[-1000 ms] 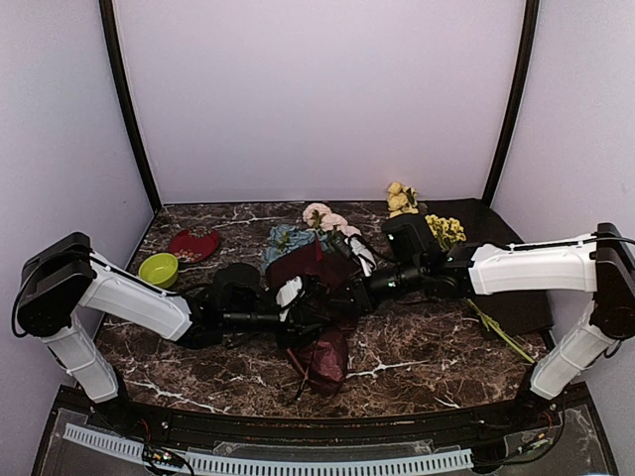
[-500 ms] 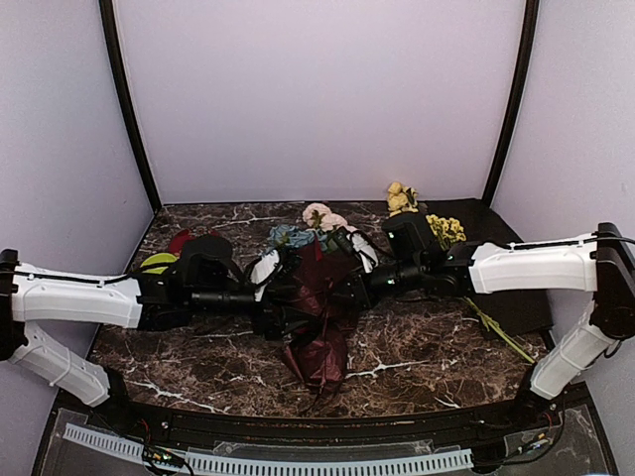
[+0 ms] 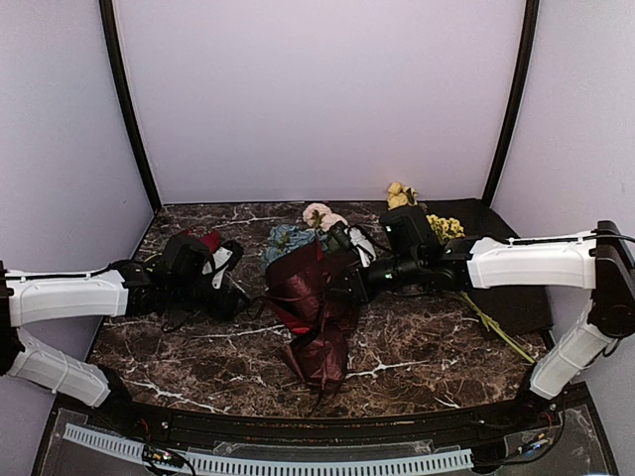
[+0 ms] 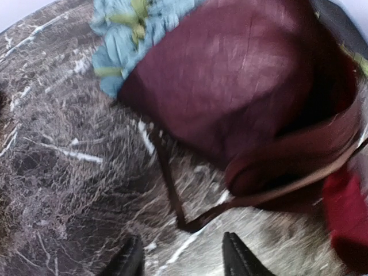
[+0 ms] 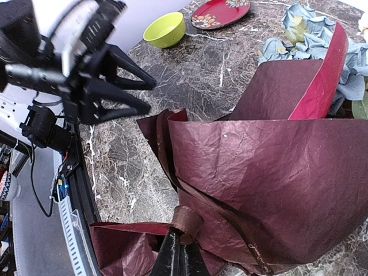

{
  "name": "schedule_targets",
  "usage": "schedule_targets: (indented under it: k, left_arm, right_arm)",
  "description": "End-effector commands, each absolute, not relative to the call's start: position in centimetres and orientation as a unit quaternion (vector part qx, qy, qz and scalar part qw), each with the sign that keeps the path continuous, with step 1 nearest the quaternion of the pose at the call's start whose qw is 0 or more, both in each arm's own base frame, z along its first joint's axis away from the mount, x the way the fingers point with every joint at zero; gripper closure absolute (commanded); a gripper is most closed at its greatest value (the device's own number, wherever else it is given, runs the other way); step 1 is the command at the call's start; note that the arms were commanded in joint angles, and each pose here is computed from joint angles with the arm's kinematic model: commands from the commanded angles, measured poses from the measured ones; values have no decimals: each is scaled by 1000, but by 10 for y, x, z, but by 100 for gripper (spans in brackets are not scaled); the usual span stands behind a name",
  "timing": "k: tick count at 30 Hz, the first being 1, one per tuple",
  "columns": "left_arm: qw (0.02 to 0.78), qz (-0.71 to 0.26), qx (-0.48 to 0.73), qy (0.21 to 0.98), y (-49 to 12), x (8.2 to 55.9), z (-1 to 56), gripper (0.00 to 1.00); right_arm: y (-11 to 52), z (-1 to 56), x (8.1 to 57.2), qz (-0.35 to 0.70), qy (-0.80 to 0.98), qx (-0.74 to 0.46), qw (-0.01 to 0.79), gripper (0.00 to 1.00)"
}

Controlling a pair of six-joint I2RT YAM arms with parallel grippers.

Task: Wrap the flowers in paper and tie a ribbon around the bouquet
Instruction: Cross the ribbon over the folded bouquet.

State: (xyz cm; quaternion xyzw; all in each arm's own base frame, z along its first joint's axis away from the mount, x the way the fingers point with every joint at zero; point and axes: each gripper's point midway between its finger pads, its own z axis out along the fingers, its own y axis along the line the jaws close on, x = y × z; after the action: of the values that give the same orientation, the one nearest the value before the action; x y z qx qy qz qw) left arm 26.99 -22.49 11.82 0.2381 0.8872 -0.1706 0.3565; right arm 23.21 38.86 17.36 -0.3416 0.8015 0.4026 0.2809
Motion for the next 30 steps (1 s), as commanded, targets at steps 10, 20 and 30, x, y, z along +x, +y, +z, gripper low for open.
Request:
schedule_targets:
  k: [10, 20, 30]
  left_arm:
    - [407, -122, 237, 874, -224, 303, 72, 52]
    - [468, -190, 273, 819, -236, 285, 119, 100]
    - [521, -320, 461, 643, -289, 182, 221, 100]
  right_arm:
    - [394, 185, 235, 418, 793, -340, 286, 100]
    - [394, 185, 240, 412, 796, -332, 293, 100]
    - [400, 178, 259, 404, 812, -310, 285, 100]
